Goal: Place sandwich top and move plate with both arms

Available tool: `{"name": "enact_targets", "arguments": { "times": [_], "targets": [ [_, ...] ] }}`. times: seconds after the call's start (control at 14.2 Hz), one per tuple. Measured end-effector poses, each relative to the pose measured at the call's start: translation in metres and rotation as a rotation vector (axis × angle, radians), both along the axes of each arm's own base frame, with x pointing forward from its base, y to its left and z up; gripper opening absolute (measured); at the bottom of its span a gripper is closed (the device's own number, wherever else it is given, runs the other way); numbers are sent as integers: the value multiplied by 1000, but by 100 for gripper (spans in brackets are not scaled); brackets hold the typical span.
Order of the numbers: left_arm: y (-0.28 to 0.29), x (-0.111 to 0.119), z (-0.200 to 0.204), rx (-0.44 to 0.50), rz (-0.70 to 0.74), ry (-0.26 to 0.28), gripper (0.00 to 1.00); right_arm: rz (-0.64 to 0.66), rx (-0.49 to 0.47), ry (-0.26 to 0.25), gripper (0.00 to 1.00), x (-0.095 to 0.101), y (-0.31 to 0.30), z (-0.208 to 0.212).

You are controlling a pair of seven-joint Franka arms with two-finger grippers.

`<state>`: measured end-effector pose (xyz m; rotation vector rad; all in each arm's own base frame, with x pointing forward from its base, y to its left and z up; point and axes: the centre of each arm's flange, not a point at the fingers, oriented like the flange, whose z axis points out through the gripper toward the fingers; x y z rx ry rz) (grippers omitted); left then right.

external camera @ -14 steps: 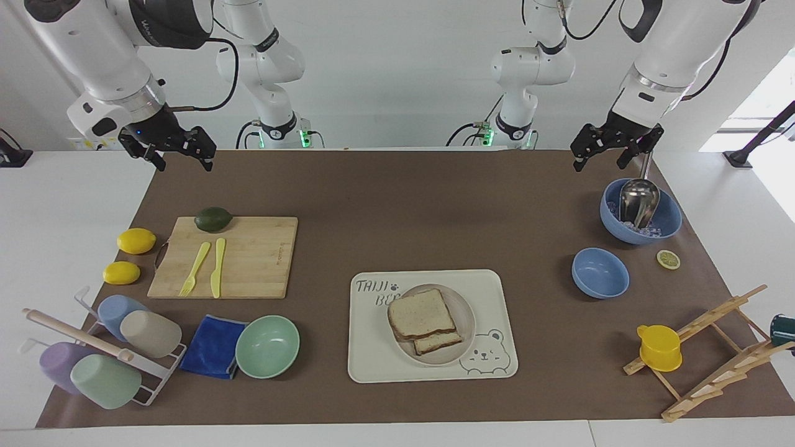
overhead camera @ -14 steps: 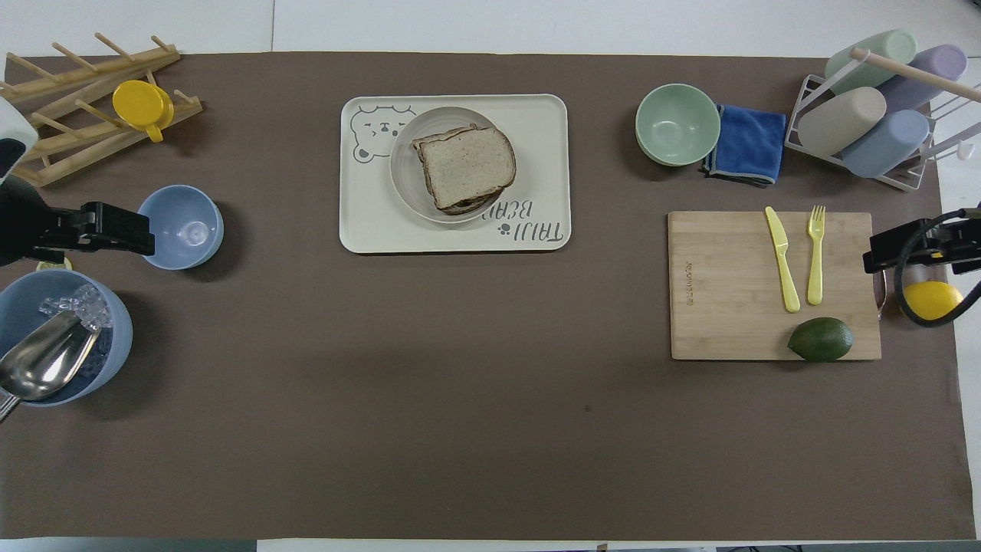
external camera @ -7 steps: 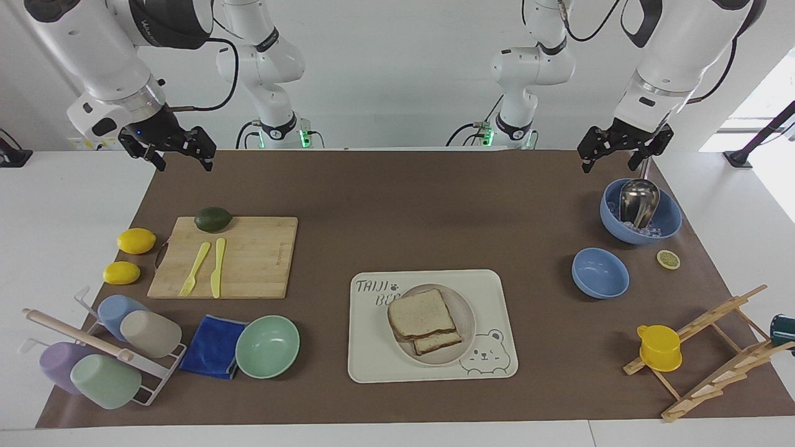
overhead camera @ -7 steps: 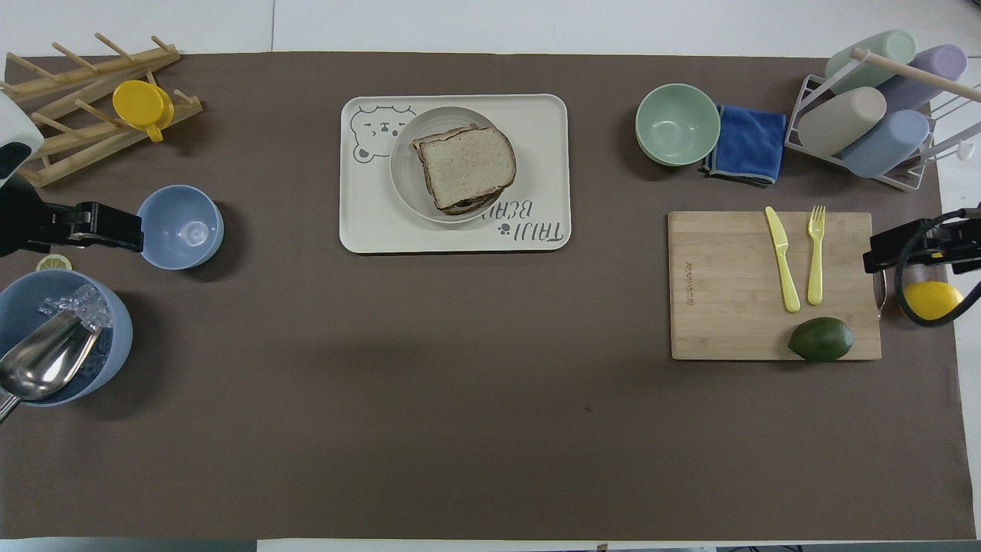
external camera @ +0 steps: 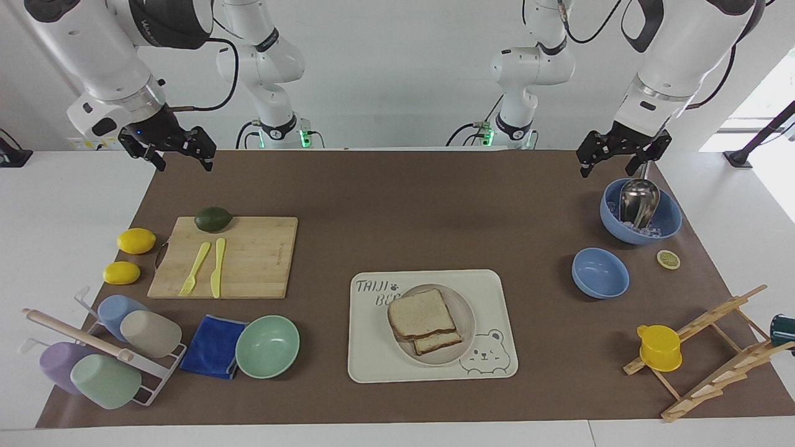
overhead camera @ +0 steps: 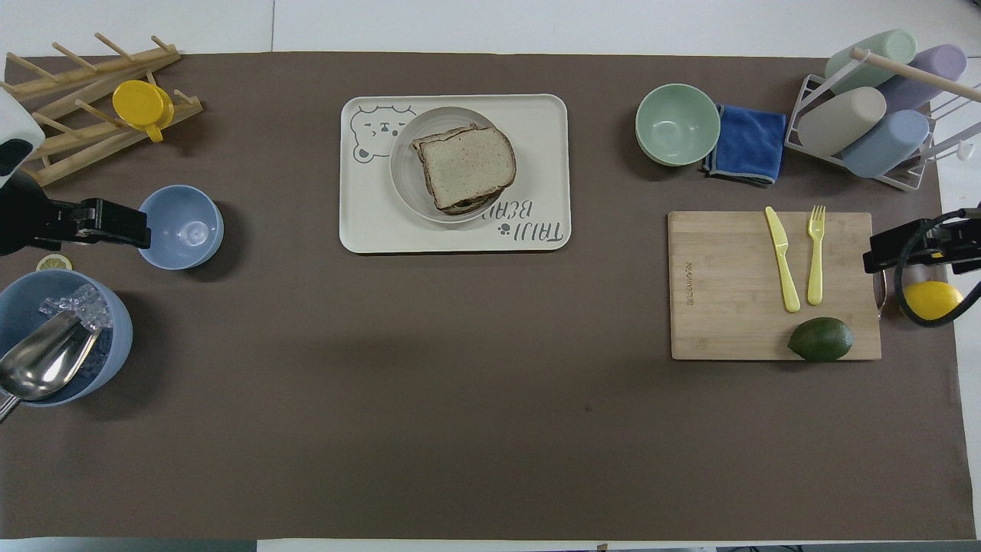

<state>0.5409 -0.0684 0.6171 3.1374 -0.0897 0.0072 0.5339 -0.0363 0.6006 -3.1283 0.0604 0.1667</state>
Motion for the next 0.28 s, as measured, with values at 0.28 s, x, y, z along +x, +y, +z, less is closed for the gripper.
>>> {"name": "enact_targets", "arguments": {
  "times": [0.28],
  "targets": [
    [0, 0, 0, -15, 3, 2, 100, 0, 0, 0, 100, 0, 0, 0]
  ]
}}
